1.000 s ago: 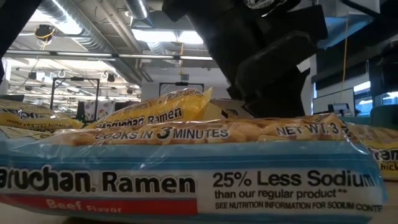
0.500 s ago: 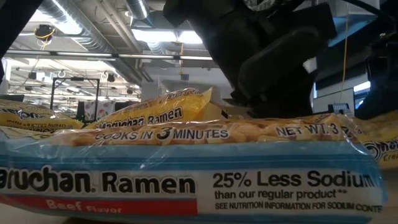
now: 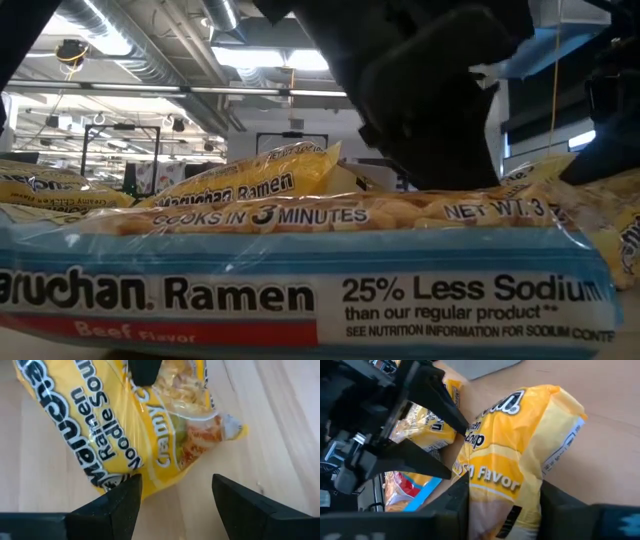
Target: Sort Maruchan noodles
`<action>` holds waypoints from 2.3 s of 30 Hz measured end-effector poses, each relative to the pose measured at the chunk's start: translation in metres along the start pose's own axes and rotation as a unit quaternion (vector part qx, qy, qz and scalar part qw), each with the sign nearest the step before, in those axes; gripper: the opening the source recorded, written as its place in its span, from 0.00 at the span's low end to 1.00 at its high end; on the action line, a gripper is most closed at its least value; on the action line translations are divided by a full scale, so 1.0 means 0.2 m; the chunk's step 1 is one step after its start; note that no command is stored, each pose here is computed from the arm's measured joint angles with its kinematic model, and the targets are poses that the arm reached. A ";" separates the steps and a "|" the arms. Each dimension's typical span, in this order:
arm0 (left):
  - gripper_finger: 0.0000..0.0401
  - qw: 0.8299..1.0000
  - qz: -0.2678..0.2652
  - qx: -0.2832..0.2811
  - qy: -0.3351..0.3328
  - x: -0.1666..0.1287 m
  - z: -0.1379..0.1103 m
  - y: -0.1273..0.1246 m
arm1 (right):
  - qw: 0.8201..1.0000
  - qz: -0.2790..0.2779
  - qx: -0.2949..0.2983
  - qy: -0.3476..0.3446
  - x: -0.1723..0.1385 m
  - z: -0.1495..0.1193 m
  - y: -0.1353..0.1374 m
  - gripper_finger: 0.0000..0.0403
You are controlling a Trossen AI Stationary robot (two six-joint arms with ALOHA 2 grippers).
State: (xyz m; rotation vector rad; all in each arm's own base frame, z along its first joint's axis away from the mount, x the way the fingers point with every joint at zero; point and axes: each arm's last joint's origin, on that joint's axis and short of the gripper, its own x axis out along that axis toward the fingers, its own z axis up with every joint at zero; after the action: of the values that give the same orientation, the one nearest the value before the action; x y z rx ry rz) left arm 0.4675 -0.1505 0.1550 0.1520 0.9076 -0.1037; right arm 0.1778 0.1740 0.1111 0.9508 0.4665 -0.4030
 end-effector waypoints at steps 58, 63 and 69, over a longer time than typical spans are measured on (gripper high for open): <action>0.70 0.971 -0.027 -0.115 -0.209 -0.59 -0.11 0.05 | 0.894 0.041 -0.432 -0.117 -0.04 0.05 0.44 0.30; 0.70 0.971 -0.045 -0.114 -0.207 -0.59 -0.11 0.05 | 0.886 0.042 -0.443 -0.129 -0.02 0.08 0.46 0.30; 0.70 0.971 -0.052 -0.113 -0.206 -0.59 -0.11 0.04 | 0.872 0.058 -0.463 -0.149 0.00 0.12 0.50 0.30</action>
State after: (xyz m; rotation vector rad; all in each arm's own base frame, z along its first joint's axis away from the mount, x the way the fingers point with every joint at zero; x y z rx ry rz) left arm 0.3794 -0.1350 0.2363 -0.1266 0.5070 -0.1229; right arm 0.2346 0.2064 0.1915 -0.0263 0.2598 -0.1658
